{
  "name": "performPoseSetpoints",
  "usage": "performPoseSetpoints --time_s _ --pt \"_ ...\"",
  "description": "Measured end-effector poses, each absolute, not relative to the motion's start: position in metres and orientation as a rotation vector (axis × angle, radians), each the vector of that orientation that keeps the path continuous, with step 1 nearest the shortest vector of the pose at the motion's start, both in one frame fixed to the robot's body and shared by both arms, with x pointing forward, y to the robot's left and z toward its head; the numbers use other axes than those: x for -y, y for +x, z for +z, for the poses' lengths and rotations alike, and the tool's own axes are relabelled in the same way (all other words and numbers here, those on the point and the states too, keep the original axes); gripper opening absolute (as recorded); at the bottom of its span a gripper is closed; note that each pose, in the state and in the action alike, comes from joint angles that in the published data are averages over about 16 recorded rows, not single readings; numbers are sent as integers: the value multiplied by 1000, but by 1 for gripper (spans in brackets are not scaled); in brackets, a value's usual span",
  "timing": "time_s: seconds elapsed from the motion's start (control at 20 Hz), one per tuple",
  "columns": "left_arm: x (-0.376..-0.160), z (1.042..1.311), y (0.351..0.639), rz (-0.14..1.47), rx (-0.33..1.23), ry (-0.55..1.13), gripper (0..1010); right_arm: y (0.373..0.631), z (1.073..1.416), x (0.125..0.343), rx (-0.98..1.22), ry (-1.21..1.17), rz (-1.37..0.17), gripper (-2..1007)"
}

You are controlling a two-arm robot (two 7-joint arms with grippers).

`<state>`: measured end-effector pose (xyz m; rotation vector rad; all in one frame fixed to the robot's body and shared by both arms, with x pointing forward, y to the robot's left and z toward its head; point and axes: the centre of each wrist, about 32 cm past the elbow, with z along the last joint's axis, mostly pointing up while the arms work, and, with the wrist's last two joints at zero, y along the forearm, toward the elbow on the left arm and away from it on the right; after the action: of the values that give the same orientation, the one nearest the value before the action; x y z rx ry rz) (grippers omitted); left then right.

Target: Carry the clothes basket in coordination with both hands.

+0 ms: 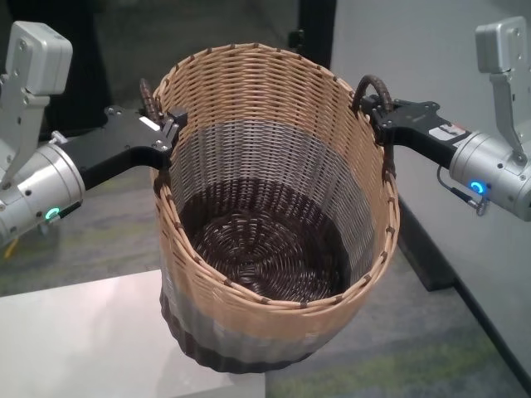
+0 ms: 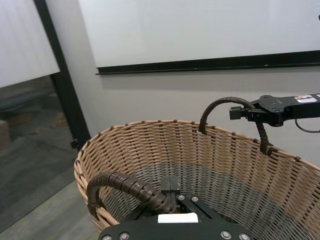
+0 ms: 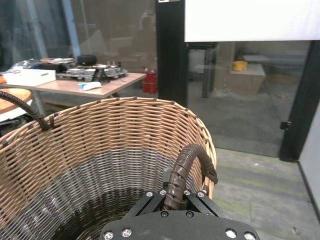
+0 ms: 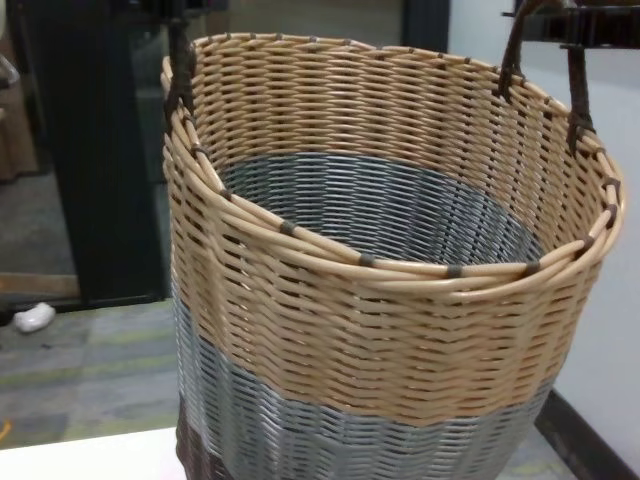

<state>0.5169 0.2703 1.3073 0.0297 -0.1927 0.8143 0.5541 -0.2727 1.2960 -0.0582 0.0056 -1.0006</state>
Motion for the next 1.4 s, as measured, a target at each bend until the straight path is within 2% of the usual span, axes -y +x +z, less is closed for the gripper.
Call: performPoseSetpoints --time_s 0.8,1.4 --pt "-273 1304 519 821 183 30 1 557 1294 270 2 -59 -994 29" --pt "-283 1285 527 859 150 53 1 577 1276 247 15 -86 -963 28"
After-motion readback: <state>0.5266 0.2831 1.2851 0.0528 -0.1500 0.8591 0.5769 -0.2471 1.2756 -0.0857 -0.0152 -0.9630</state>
